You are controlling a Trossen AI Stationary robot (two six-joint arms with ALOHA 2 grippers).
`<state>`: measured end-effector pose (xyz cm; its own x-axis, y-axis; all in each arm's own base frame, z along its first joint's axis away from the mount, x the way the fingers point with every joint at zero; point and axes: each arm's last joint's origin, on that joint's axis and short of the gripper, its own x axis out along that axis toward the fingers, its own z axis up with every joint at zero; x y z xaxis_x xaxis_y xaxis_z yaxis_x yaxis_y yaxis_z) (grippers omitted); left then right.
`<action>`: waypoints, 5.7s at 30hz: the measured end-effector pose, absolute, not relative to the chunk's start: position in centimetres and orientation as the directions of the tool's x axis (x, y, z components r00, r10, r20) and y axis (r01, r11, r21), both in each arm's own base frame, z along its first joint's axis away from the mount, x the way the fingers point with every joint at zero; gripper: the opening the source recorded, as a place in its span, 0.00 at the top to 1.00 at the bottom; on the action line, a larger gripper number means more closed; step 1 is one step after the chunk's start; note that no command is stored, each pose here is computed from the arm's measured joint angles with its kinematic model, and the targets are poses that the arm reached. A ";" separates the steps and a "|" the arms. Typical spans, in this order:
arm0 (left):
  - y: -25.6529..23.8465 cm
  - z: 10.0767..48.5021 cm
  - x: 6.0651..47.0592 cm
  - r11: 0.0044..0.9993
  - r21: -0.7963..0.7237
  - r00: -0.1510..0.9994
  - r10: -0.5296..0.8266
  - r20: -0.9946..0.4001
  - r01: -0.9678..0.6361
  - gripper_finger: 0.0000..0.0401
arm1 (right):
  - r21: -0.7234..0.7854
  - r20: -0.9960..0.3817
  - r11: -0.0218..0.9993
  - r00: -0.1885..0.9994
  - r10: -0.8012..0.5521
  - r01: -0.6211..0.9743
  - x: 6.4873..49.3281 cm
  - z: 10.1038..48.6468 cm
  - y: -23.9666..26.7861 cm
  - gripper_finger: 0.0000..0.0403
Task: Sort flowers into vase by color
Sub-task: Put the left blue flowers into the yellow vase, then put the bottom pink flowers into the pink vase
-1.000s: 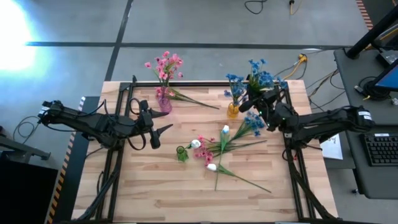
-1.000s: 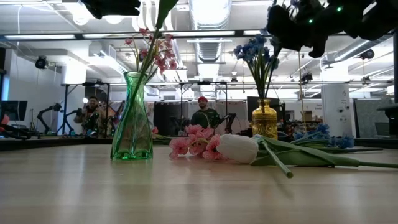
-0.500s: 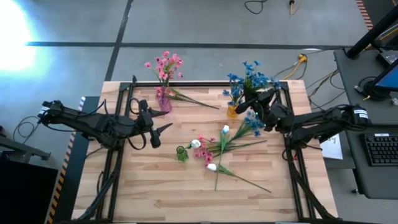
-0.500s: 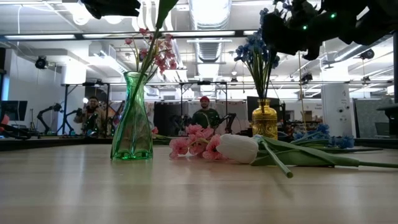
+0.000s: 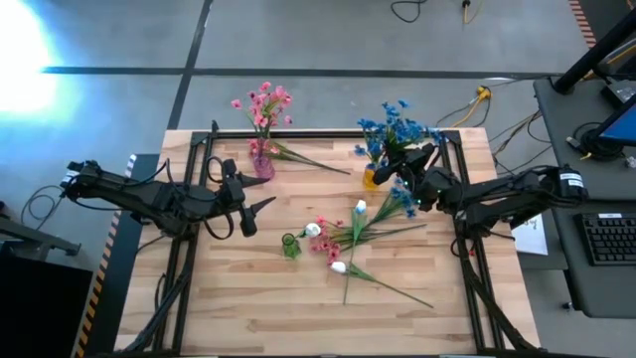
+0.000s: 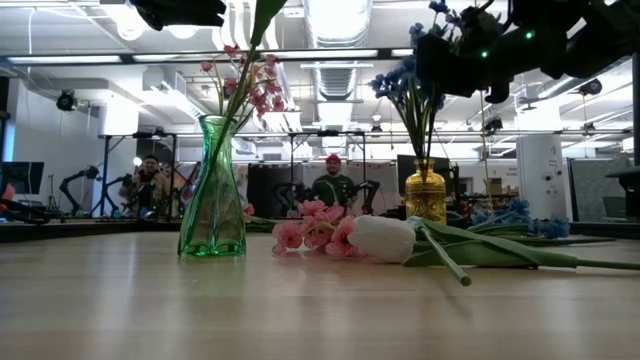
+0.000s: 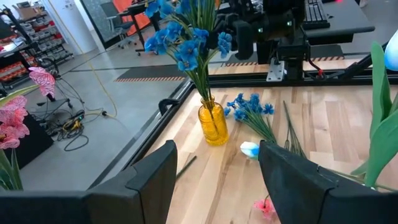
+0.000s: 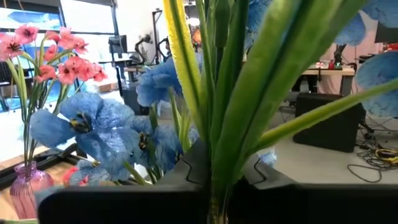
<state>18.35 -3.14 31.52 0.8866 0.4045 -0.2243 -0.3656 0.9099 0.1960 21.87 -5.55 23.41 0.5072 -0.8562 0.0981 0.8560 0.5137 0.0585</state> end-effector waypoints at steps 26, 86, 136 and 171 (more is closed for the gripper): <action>-3.1 31.5 18.4 0.908 0.215 0.886 0.405 -0.225 -0.361 0.47 | -0.008 -0.083 0.548 0.546 -0.834 0.836 22.3 23.4 -4.8 0.41; -2.7 28.2 16.6 0.814 -0.113 0.736 0.444 -0.510 -0.569 0.47 | 0.025 -0.443 0.643 0.585 -0.680 0.765 20.9 24.3 -4.1 0.16; -2.8 27.8 17.1 0.851 0.001 0.722 0.447 -0.527 -0.526 0.47 | 0.315 -0.659 0.656 0.655 -0.369 0.686 19.5 31.3 -2.6 0.21; -3.1 26.8 18.2 0.843 0.025 0.689 0.456 -0.563 -0.538 0.47 | 0.209 -0.920 0.571 0.358 -0.161 0.793 16.5 29.3 0.1 0.21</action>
<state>18.17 -3.09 26.77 0.6887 0.4565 -0.5633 -0.5377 0.8427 0.0255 16.49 0.07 29.29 0.3583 -0.1606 -0.9197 0.7935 0.5715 0.2093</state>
